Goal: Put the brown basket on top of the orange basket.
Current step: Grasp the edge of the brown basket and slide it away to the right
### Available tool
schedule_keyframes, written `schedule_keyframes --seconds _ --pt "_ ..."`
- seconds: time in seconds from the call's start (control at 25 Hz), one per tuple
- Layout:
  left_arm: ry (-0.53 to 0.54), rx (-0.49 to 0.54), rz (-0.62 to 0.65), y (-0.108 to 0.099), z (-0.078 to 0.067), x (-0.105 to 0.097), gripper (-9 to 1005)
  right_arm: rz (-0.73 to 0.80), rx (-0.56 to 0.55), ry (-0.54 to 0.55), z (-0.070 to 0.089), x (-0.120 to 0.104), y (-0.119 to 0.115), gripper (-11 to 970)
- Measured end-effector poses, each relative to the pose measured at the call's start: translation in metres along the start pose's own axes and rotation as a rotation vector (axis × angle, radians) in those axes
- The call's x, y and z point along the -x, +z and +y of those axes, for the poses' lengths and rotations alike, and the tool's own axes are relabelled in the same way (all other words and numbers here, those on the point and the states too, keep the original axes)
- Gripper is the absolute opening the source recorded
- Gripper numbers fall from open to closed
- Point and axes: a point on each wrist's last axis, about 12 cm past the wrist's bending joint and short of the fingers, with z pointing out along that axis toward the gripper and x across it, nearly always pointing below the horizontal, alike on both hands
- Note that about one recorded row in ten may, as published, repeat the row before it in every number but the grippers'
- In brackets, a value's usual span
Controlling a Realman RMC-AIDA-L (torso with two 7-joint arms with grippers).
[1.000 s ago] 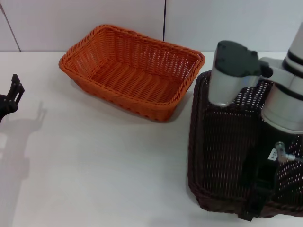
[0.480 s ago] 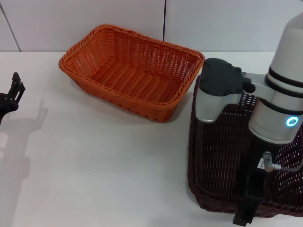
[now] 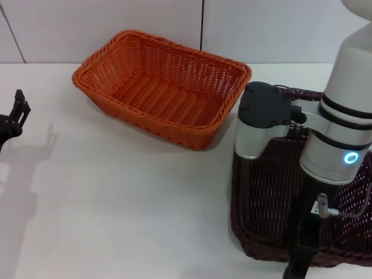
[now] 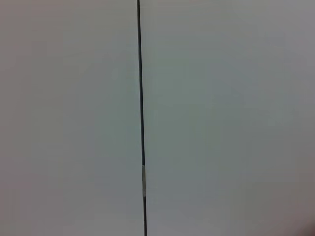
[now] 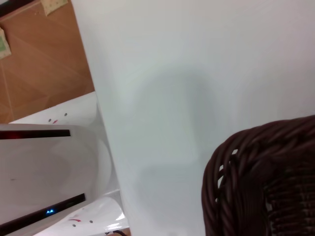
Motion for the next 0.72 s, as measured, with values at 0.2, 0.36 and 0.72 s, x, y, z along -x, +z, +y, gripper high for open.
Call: schedule_keyframes --seconds 0.2,0.36,0.72 --pt "-0.001 0.006 0.001 0.0006 0.0012 0.0001 834 0.045 -0.009 -0.001 -0.0012 -0.0009 0.0055 707" --pt "-0.001 0.007 0.000 0.0008 0.0014 0.0002 834 0.063 -0.020 0.001 -0.0027 -0.0016 0.0084 690" --pt "0.004 -0.002 0.002 0.0054 -0.0008 0.0009 833 0.071 -0.041 -0.002 -0.0036 -0.0014 0.0047 401"
